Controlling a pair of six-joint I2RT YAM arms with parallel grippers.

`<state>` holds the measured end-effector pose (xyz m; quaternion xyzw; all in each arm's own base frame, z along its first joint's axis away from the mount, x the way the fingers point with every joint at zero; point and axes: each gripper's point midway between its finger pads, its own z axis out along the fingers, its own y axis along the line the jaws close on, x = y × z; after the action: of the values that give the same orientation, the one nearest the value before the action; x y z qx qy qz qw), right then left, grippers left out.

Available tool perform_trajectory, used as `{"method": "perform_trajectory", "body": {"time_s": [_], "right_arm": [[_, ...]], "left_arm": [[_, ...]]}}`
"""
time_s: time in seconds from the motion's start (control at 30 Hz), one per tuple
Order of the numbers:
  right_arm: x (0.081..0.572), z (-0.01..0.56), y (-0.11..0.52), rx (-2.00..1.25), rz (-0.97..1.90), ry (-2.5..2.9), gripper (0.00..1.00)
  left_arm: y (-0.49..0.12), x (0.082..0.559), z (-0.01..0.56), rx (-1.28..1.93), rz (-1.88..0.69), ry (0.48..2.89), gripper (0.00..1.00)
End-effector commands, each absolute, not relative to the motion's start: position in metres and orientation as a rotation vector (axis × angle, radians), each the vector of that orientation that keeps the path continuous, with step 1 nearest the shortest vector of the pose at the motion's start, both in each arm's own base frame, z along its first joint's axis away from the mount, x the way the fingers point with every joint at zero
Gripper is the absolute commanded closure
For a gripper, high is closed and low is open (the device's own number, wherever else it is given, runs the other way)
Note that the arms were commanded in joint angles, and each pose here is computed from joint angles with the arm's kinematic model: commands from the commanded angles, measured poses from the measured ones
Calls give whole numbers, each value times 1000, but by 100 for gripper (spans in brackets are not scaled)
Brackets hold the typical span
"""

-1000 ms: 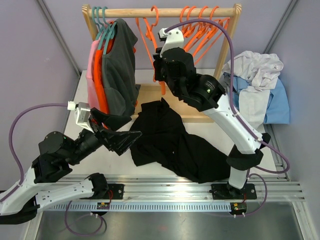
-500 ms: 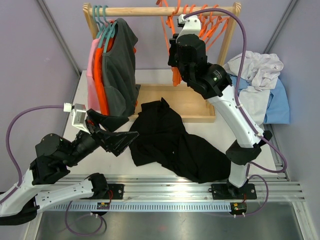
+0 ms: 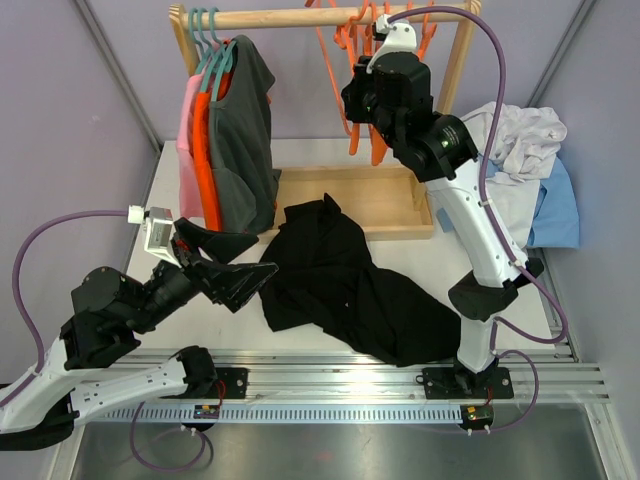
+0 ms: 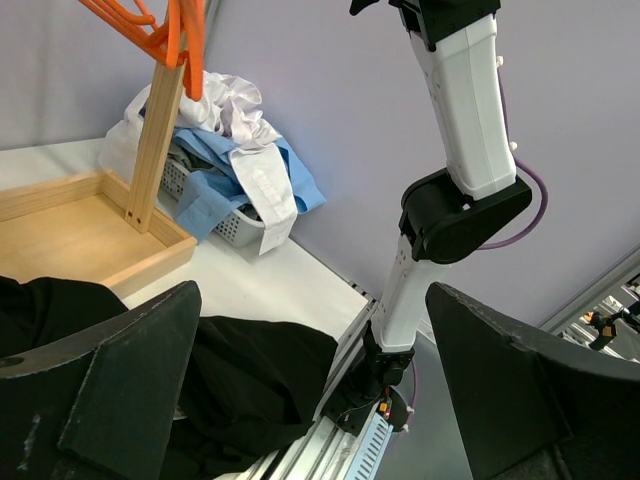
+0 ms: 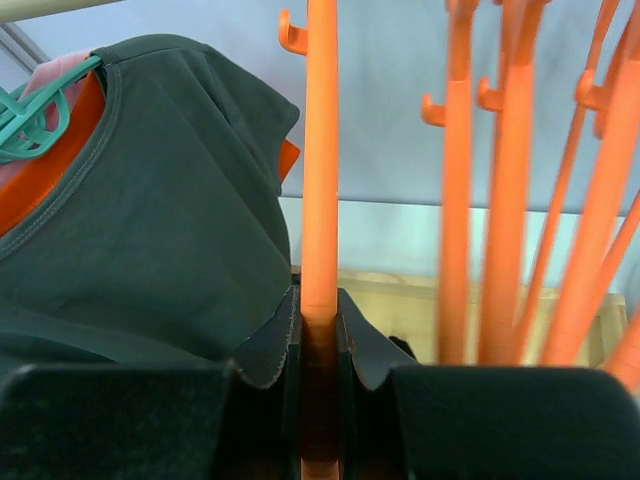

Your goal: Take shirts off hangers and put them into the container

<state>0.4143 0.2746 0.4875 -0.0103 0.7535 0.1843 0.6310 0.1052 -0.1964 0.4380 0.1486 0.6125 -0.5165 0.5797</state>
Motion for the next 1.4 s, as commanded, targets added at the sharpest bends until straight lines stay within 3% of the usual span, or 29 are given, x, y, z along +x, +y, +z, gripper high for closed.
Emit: {"method": "perform_trajectory", "body": {"time_s": [0.0, 0.3, 0.63, 0.67, 0.73, 0.77, 0.87, 1.0, 1.07, 1.23, 1.37], "right_arm": [[419, 496, 277, -12, 484, 1700, 100], [415, 447, 295, -105, 501, 1855, 100], [419, 429, 289, -126, 424, 1899, 100], [414, 431, 290, -146, 434, 1897, 74], [403, 440, 286, -184, 442, 1875, 51], [393, 446, 293, -226, 478, 1857, 35], [330, 499, 294, -362, 699, 1690, 14], [262, 479, 312, -556, 825, 1630, 0], [240, 464, 313, -588, 852, 1633, 0], [202, 347, 309, -606, 878, 1854, 0], [199, 239, 284, -504, 655, 2103, 1]], "left_arm": [[-199, 108, 445, 329, -1213, 1408, 1], [-200, 109, 444, 333, -1207, 1410, 1], [-200, 110, 443, 330, -1201, 1413, 1], [-199, 110, 443, 330, -1201, 1413, 1], [-200, 110, 442, 330, -1198, 1414, 1], [-200, 111, 442, 328, -1198, 1415, 1], [-202, 112, 439, 330, -1190, 1425, 1], [-204, 115, 433, 331, -1174, 1448, 1], [-205, 116, 430, 332, -1168, 1455, 1], [-214, 122, 412, 342, -1140, 1510, 1], [-220, 127, 395, 346, -1116, 1554, 1]]}}
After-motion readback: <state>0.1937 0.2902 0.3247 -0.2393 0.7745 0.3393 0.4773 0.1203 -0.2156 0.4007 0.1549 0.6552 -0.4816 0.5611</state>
